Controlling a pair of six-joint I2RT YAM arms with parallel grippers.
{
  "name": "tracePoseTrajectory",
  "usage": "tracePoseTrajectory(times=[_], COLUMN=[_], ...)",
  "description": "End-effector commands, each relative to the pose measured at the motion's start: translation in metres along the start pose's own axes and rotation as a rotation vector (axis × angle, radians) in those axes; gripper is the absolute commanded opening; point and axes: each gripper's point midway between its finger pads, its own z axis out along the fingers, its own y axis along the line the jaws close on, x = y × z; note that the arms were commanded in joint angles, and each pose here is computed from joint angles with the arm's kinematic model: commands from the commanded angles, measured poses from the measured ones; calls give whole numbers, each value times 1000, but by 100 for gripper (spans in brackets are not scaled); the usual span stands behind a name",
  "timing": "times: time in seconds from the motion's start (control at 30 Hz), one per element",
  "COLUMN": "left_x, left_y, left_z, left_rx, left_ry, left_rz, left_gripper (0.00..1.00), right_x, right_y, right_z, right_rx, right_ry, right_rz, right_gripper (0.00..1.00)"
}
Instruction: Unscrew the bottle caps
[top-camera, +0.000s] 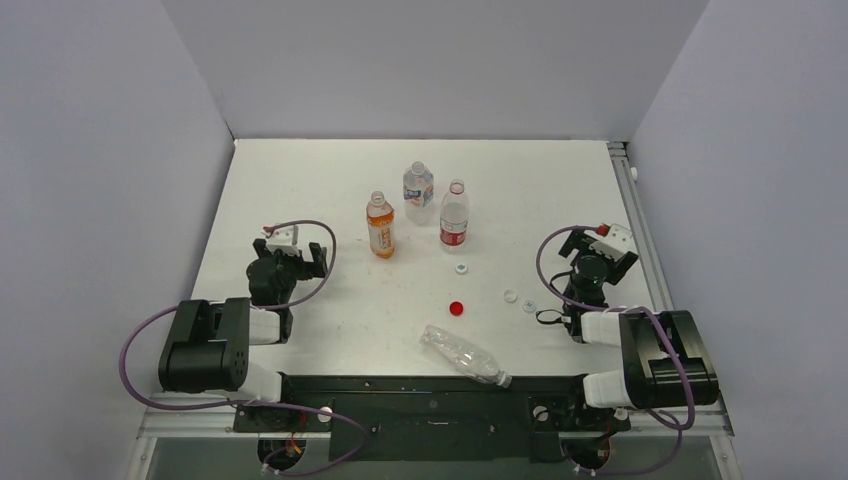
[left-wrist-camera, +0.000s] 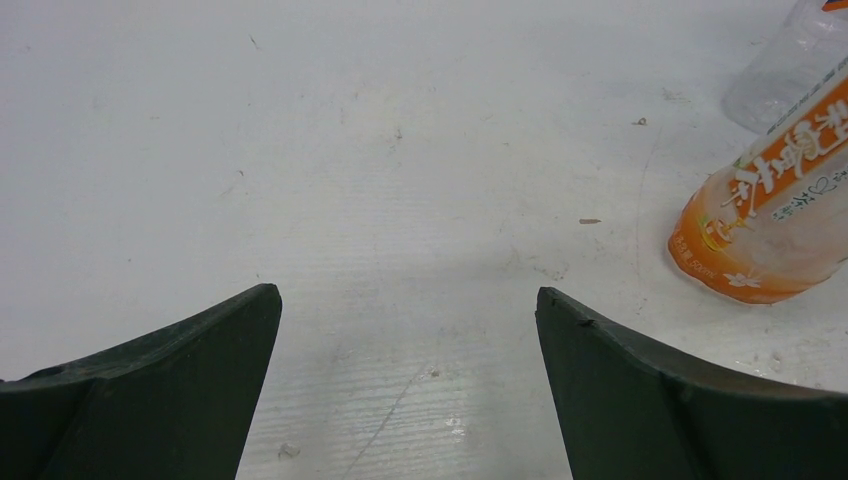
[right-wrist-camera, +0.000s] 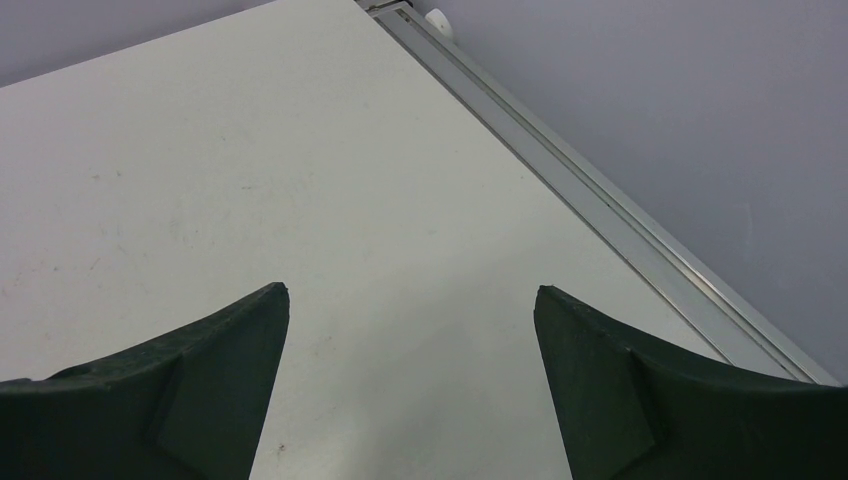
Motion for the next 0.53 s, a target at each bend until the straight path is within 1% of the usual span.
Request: tracePoseTrajectory(times=[0.0,0.5], left_x=[-24,-24], left_y=[2,2], left_z=[6,6], left_rx=[-9,-18], left_ry=[-84,-80], left_rz=[15,20], left_gripper=[97,97], right_x=[-18,-18], right_y=[9,10], right_z=[3,3], right_rx=[-39,-40], right_ry=[-52,-52], right_rz=[47,47], right_gripper=[87,88])
